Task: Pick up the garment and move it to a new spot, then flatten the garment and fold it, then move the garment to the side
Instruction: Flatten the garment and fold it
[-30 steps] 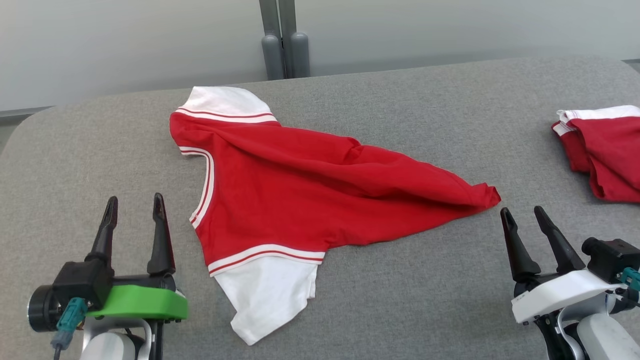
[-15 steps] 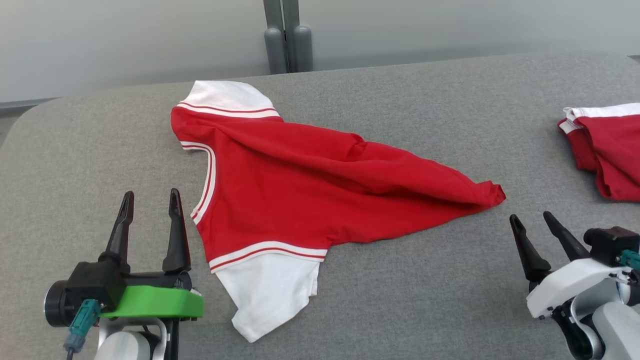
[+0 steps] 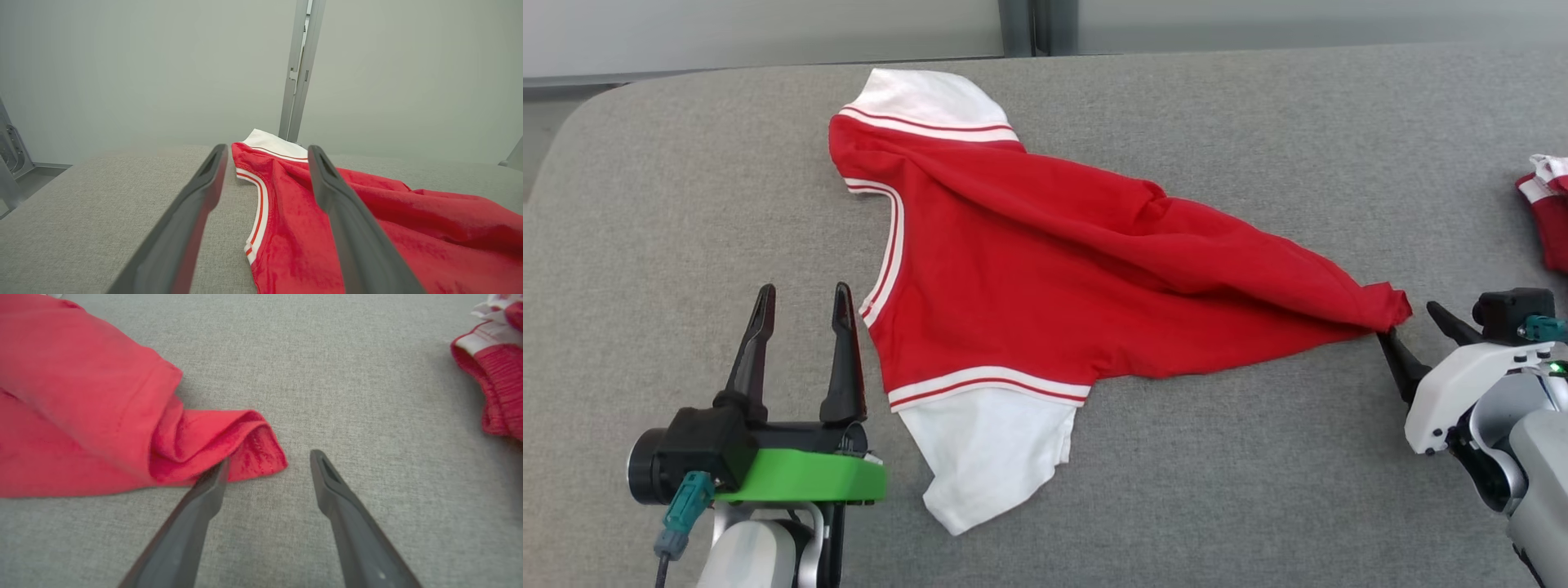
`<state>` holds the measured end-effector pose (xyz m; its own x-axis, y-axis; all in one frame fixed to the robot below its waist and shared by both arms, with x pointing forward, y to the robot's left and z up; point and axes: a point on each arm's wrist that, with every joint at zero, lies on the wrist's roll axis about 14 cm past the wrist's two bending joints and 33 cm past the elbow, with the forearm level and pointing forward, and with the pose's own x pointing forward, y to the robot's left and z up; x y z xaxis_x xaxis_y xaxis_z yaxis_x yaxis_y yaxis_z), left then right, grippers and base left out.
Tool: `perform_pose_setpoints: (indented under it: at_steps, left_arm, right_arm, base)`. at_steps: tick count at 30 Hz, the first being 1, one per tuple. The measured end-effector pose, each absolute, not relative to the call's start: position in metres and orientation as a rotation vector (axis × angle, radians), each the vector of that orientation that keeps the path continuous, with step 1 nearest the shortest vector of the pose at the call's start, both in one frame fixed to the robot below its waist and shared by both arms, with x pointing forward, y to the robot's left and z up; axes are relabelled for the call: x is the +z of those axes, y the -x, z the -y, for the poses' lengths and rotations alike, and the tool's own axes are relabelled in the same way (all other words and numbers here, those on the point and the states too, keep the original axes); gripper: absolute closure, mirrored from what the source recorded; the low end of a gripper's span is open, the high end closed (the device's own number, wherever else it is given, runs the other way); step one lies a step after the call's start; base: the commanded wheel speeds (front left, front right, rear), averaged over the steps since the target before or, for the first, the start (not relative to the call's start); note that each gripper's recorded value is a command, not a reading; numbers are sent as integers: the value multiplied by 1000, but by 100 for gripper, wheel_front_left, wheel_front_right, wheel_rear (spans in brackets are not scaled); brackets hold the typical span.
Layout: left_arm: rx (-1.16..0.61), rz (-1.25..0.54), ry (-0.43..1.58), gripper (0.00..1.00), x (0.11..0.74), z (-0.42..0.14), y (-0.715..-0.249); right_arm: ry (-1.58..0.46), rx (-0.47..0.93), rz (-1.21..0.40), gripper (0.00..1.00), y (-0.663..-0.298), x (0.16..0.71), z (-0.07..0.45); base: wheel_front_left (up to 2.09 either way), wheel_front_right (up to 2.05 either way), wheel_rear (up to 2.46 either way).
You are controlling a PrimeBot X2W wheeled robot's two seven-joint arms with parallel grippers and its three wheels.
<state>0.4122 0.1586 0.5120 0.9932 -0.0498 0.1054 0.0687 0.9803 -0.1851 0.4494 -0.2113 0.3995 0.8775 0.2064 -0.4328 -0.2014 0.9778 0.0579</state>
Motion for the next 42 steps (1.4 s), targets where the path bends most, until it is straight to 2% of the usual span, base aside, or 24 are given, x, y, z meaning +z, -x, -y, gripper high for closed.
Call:
perform_pose_setpoints:
  at_steps: [6, 7, 8, 9, 15, 30, 31, 32, 33, 38, 42]
  left_arm:
    - [-28, 82, 183, 0, 504, -169, -412]
    - [-23, 79, 183, 0, 503, -170, -412]
    - [-22, 77, 181, 0, 502, -171, -412]
    - [-19, 75, 181, 0, 501, -172, -411]
    - [-22, 72, 190, 0, 501, -170, -410]
    - [-87, 82, 209, 0, 507, -149, -400]
    - [-92, 82, 211, 0, 507, -147, -400]
    - [-98, 82, 212, 0, 507, -145, -401]
    - [-103, 82, 210, 0, 507, -143, -401]
    - [-105, 85, 210, 0, 509, -143, -399]
    - [-94, 91, 206, 0, 510, -147, -396]
  right_arm:
    - [-24, 245, -498, 0, -460, 385, 198]
    - [-27, 248, -509, 32, -461, 382, 196]
    - [-27, 251, -518, 71, -461, 380, 196]
    - [-33, 252, -525, 100, -461, 379, 195]
    - [-112, 252, -565, 100, -448, 376, 190]
    - [-296, 218, -743, 100, -356, 378, 217]
    - [-305, 211, -749, 96, -352, 378, 219]
    - [-311, 203, -756, 61, -348, 377, 221]
    - [-315, 192, -760, 0, -345, 376, 224]
    - [-316, 157, -722, 0, -343, 380, 233]
    - [-314, 151, -616, 0, -354, 403, 237]
  base:
    - [0, 0, 0]
    - [0, 0, 0]
    - [0, 0, 0]
    - [0, 0, 0]
    - [0, 0, 0]
    - [0, 0, 0]
    - [0, 0, 0]
    - [0, 0, 0]
    - [0, 0, 0]
    - [0, 0, 0]
    - [0, 0, 0]
